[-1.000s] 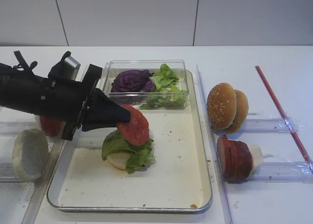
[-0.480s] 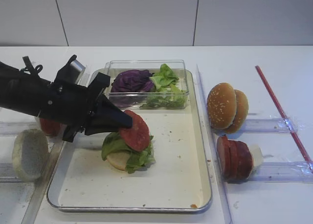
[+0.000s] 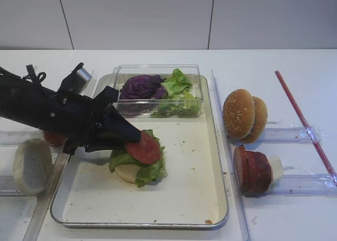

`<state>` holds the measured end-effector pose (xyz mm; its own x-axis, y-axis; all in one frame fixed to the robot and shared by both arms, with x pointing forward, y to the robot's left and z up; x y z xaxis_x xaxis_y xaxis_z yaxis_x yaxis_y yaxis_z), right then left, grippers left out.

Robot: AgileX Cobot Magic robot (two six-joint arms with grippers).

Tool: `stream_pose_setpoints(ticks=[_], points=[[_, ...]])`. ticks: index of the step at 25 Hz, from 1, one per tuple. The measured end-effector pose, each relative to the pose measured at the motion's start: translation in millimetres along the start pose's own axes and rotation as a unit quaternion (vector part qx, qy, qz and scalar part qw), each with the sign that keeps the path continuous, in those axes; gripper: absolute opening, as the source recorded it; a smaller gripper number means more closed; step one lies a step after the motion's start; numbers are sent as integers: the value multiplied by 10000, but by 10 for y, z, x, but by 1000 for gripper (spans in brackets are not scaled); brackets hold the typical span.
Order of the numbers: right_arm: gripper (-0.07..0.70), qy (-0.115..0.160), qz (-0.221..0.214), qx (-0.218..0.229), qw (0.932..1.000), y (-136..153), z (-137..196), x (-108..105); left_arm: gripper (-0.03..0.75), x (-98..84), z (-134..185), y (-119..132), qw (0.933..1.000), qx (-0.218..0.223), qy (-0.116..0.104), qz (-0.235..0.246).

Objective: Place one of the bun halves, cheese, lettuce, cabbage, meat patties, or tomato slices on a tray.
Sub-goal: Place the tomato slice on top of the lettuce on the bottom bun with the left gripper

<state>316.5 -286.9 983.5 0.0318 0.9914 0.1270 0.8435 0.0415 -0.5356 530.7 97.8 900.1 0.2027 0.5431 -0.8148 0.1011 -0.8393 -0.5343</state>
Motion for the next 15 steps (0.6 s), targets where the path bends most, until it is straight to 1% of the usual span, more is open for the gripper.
stream_pose_setpoints(ticks=[3, 6, 12, 15], points=[[472, 0, 0, 0, 10000, 0, 0, 0, 288, 3, -2, 0, 10000, -5, 0, -7], [472, 0, 0, 0, 10000, 0, 0, 0, 361, 3, -2, 0, 10000, -5, 0, -7], [472, 0, 0, 0, 10000, 0, 0, 0, 386, 3, -1, 0, 10000, -2, 2, -9], [472, 0, 0, 0, 10000, 0, 0, 0, 387, 10, 9, -3, 10000, 48, 67, -41]])
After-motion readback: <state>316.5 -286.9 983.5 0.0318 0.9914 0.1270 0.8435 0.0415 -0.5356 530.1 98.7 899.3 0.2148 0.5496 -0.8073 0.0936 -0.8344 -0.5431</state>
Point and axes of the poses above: a point on each arm's last joint axis where the gripper is mounted, y pointing out along that axis toward the gripper, x along the wrist's bending axis when the last joint is at zero, z = x × y, the point moved 10 cm from there along y, pointing out along that axis toward the gripper, and after that the axes turned 6 degrees about y, right-handed, at the moved point
